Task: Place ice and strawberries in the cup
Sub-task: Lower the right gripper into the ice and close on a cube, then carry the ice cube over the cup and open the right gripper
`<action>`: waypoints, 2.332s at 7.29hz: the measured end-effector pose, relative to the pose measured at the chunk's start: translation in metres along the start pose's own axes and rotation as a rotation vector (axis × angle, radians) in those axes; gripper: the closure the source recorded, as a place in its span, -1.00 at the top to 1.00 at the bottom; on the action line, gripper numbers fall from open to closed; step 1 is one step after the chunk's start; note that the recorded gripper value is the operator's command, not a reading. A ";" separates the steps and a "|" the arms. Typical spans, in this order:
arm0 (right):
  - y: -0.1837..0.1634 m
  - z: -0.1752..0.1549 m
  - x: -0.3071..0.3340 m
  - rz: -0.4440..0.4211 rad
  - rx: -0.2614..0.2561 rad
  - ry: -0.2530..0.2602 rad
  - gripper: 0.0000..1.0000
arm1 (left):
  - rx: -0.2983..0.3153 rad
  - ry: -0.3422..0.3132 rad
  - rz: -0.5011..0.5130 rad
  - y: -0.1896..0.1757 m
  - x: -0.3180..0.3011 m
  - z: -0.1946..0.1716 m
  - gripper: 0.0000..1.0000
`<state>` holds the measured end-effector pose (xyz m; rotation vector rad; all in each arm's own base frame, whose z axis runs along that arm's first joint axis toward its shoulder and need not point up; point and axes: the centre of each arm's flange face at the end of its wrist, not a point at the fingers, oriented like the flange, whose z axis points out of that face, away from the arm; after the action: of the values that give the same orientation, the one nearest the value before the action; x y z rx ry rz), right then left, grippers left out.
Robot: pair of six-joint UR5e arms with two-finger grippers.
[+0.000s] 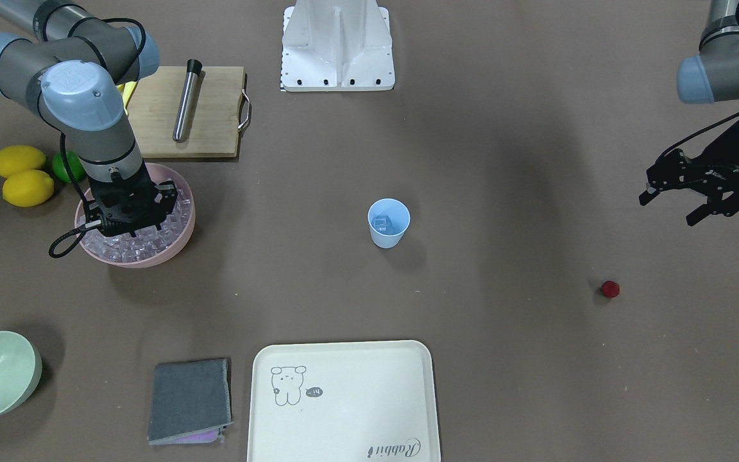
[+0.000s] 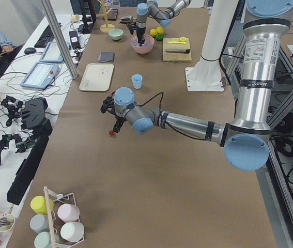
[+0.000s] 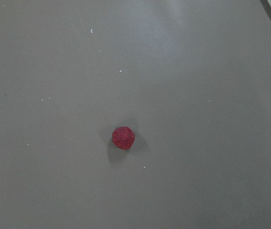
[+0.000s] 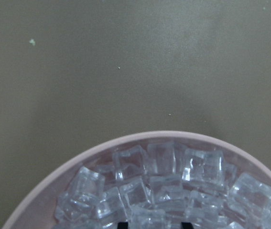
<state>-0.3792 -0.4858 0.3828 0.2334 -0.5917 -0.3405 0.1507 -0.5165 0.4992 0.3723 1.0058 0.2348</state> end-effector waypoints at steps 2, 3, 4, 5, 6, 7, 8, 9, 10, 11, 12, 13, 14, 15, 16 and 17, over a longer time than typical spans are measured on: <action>-0.001 0.003 -0.003 0.002 -0.004 0.001 -0.24 | 0.000 0.001 -0.002 -0.001 0.001 0.001 0.98; 0.000 0.004 -0.005 0.000 -0.005 0.001 -0.80 | 0.000 0.002 -0.004 -0.002 0.002 0.001 0.98; 0.000 0.004 -0.005 -0.002 -0.006 -0.001 -1.00 | 0.000 0.002 -0.005 -0.002 0.002 0.001 0.98; 0.000 0.002 -0.005 -0.004 -0.006 -0.004 -1.00 | -0.001 0.002 -0.005 -0.002 0.002 0.001 0.98; -0.001 -0.002 -0.004 -0.001 -0.004 -0.012 -1.00 | -0.001 0.002 -0.005 -0.002 0.002 0.001 0.98; -0.004 -0.011 -0.001 0.015 0.000 -0.033 -1.00 | -0.001 0.003 -0.005 -0.002 0.003 0.002 0.98; -0.010 -0.027 0.001 0.067 0.012 -0.068 -1.00 | -0.001 0.003 -0.005 -0.002 0.003 0.002 0.98; -0.019 -0.049 -0.008 0.191 0.034 -0.109 -1.00 | -0.002 0.003 -0.005 -0.002 0.003 0.002 0.98; -0.032 -0.074 -0.031 0.349 0.058 -0.159 -1.00 | -0.003 0.004 -0.005 -0.002 0.004 0.003 0.98; -0.044 -0.097 -0.068 0.483 0.075 -0.211 -1.00 | -0.005 0.006 -0.007 -0.003 0.006 0.004 0.98; -0.052 -0.115 -0.110 0.587 0.094 -0.252 -1.00 | -0.006 0.008 -0.010 -0.003 0.008 0.005 0.98; -0.055 -0.128 -0.160 0.671 0.133 -0.274 -1.00 | -0.006 0.009 -0.012 -0.003 0.009 0.006 0.98; -0.058 -0.134 -0.214 0.744 0.187 -0.282 -1.00 | -0.007 0.010 -0.012 -0.003 0.009 0.006 0.98; -0.070 -0.135 -0.260 0.809 0.220 -0.281 -1.00 | -0.006 0.010 -0.012 -0.003 0.009 0.006 0.98; -0.090 -0.132 -0.299 0.867 0.230 -0.270 -1.00 | -0.006 0.010 -0.013 -0.003 0.009 0.006 0.98; -0.108 -0.129 -0.329 0.902 0.235 -0.250 -1.00 | -0.006 0.010 -0.013 -0.003 0.009 0.006 0.98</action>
<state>-0.5864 -0.4455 0.0802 0.1287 -0.9200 0.5832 0.1605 -0.5171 0.4934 0.3591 1.0171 0.2282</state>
